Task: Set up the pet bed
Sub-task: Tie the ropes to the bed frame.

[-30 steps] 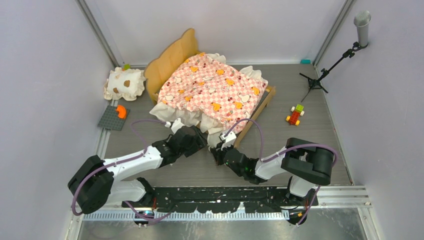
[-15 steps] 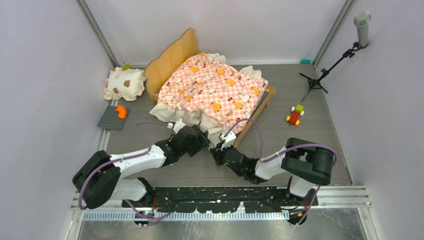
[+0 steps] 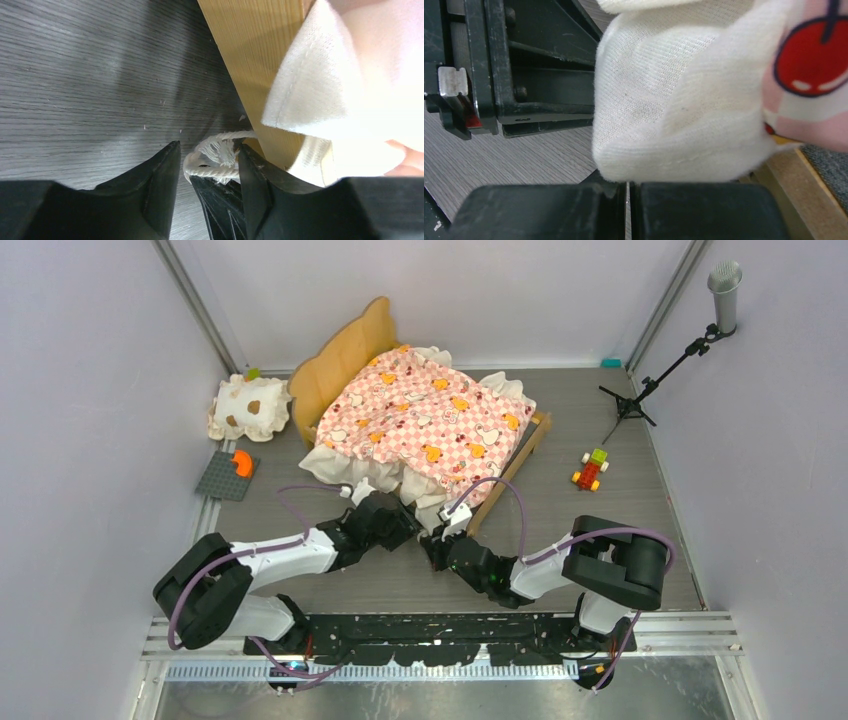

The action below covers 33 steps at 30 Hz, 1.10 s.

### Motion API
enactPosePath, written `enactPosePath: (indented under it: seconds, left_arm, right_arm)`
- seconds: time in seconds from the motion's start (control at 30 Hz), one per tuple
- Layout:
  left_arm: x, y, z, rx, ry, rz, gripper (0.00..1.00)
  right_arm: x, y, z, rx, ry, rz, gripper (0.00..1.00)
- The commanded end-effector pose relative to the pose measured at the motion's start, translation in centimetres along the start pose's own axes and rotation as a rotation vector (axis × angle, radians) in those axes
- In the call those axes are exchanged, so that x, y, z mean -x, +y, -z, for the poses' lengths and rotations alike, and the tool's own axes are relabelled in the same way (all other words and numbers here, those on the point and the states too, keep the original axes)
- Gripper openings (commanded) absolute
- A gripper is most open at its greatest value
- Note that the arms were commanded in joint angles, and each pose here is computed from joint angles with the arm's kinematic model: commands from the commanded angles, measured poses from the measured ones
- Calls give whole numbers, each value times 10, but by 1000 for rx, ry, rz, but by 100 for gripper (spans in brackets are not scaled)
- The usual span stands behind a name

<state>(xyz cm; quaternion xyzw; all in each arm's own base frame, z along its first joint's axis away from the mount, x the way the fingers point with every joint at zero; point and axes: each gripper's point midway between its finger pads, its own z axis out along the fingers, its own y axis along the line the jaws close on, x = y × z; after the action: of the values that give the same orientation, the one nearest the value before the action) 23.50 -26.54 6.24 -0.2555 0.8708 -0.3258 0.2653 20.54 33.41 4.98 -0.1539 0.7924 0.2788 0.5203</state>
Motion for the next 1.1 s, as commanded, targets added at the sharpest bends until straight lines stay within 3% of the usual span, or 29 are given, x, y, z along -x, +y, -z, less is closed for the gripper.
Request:
enactPosePath:
  seconds: [0.0,0.6,0.7,0.83,1.07]
  left_arm:
    - [5,-13,0,-47,-18,15,44]
    - [4,-11,-5,-48,-15,8,8]
    - [4,-10,-5,-47,-16,-2,0]
    - [5,-7,-3,-38,-26,-9,0]
    - [9,-3,-2,-24,-42,-23,0]
  right_arm:
    - [25,9,-1,24,-80,-32,4]
    - [22,12,-1,36,-63,-26,5]
    - [22,11,1,35,-44,-10,11]
    - [27,14,7,31,9,30,28]
    - [23,3,21,-47,158,117,38]
